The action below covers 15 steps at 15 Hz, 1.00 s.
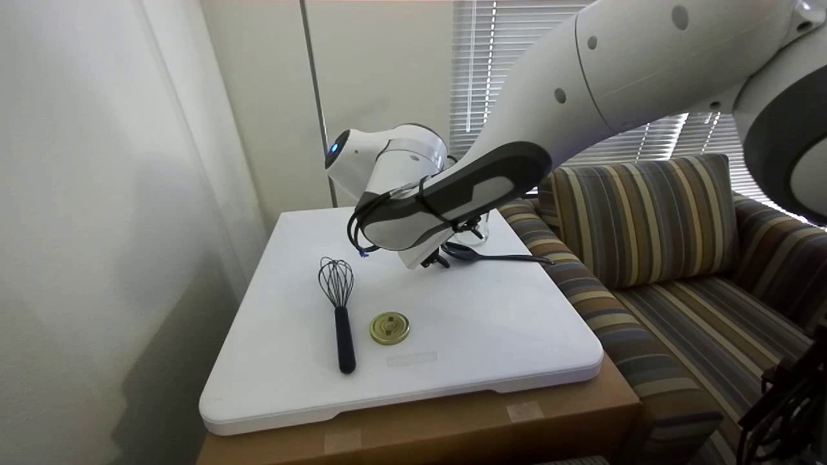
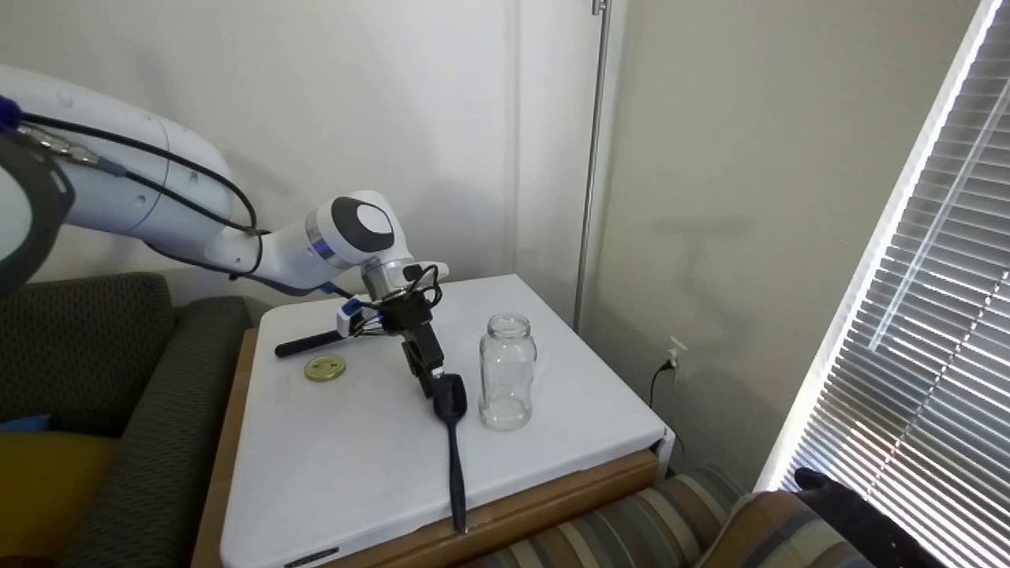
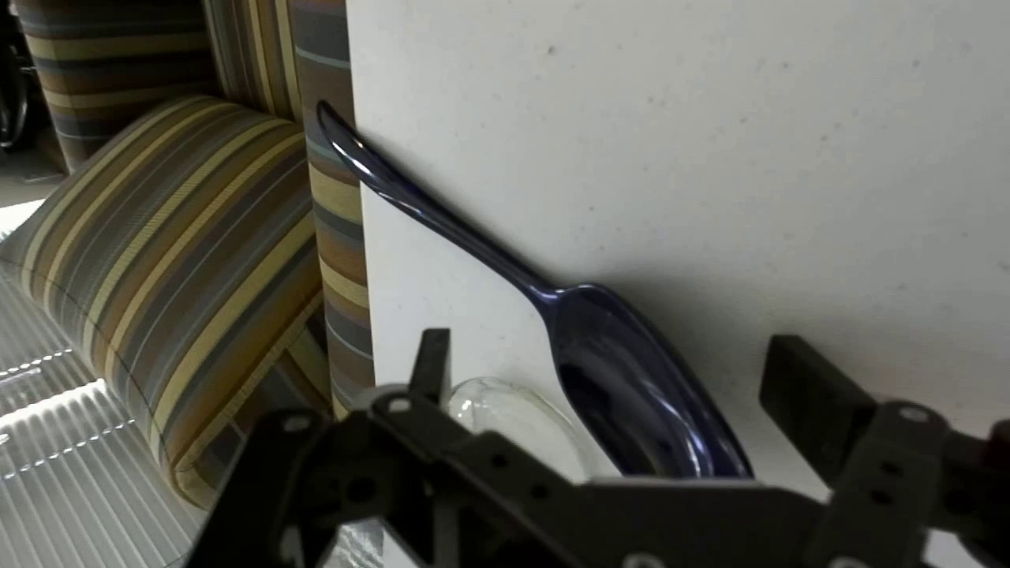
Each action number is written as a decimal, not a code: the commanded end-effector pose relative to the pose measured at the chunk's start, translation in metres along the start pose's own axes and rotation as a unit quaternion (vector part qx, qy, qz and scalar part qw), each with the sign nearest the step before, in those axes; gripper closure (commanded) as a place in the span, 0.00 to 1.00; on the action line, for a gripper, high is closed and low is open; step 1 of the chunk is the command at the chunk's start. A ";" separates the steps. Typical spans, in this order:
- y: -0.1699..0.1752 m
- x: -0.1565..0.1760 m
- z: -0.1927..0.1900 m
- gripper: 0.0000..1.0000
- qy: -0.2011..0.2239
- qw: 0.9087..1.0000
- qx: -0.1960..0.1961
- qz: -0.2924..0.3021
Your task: Put the spoon in the glass jar
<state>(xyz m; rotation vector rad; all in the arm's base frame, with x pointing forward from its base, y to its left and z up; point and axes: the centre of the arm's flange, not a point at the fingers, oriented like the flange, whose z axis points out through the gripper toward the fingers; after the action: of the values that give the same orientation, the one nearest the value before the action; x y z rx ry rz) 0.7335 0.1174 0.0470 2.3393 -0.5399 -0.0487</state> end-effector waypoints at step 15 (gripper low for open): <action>-0.033 0.033 0.004 0.20 0.046 0.998 0.040 0.020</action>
<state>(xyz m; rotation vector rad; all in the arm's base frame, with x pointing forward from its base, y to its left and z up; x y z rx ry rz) 0.7439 0.1232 0.0494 2.3845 -0.5481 0.0611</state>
